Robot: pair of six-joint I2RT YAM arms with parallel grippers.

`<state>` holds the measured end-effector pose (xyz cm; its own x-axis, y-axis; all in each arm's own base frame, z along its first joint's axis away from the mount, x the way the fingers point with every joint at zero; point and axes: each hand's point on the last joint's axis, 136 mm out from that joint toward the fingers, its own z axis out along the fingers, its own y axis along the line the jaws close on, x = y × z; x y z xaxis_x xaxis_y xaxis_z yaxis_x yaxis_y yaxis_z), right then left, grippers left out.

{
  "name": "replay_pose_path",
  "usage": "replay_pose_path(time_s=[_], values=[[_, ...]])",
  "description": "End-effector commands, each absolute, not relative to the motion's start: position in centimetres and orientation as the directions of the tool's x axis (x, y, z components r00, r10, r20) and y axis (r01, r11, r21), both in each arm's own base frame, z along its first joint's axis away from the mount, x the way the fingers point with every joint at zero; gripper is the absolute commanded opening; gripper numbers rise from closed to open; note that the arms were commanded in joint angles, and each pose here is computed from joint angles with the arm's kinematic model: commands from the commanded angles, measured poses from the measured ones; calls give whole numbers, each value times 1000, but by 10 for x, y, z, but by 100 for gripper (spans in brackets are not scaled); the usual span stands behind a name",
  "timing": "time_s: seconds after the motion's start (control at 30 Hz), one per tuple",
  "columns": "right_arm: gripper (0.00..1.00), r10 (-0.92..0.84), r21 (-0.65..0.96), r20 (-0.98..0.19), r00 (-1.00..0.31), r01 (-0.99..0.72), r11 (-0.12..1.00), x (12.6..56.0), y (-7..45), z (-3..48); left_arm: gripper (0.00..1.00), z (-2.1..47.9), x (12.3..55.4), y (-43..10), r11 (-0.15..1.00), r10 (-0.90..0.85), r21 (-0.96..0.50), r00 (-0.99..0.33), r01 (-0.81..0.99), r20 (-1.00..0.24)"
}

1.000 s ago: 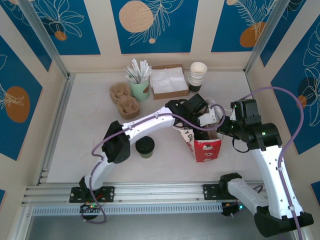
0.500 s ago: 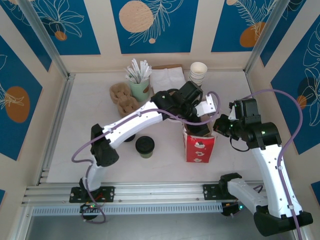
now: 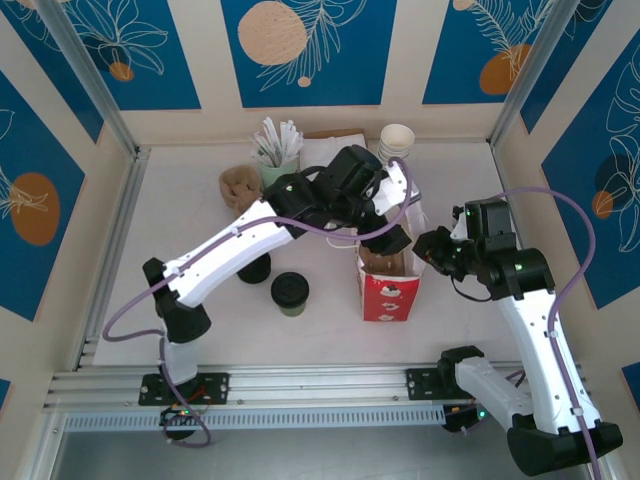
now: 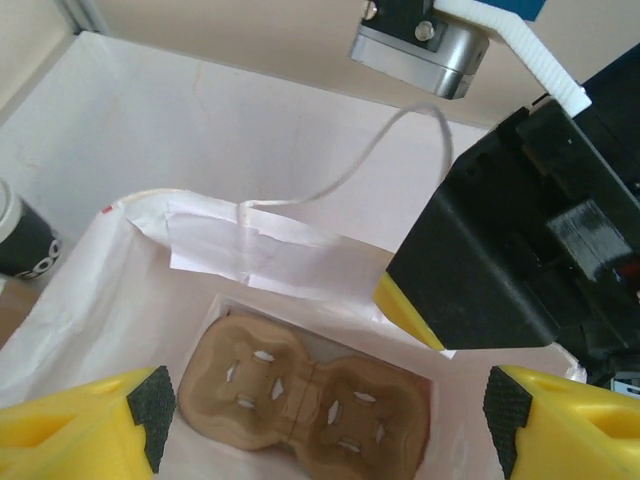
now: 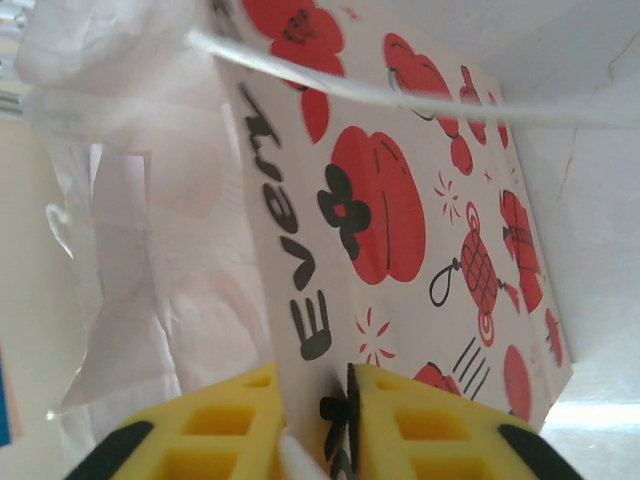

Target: Pack the takeout coffee

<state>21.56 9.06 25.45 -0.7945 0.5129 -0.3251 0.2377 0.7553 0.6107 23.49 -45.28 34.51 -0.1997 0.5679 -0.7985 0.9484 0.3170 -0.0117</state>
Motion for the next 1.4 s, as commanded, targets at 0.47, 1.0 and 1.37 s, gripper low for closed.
replay_pose_path(time_s=[0.47,1.0,1.37], values=[[74,288,338,-676,-678,62,939,235,49,340,83,380,246,-368,533,450,-1,-285,846,-847],[77,245,312,-634,-733,46,949,272,47,345,85,382,239,-330,580,435,30,-279,814,-856],[81,290,233,-542,-789,191,954,216,15,305,86,380,240,-327,581,438,33,-278,813,-855]])
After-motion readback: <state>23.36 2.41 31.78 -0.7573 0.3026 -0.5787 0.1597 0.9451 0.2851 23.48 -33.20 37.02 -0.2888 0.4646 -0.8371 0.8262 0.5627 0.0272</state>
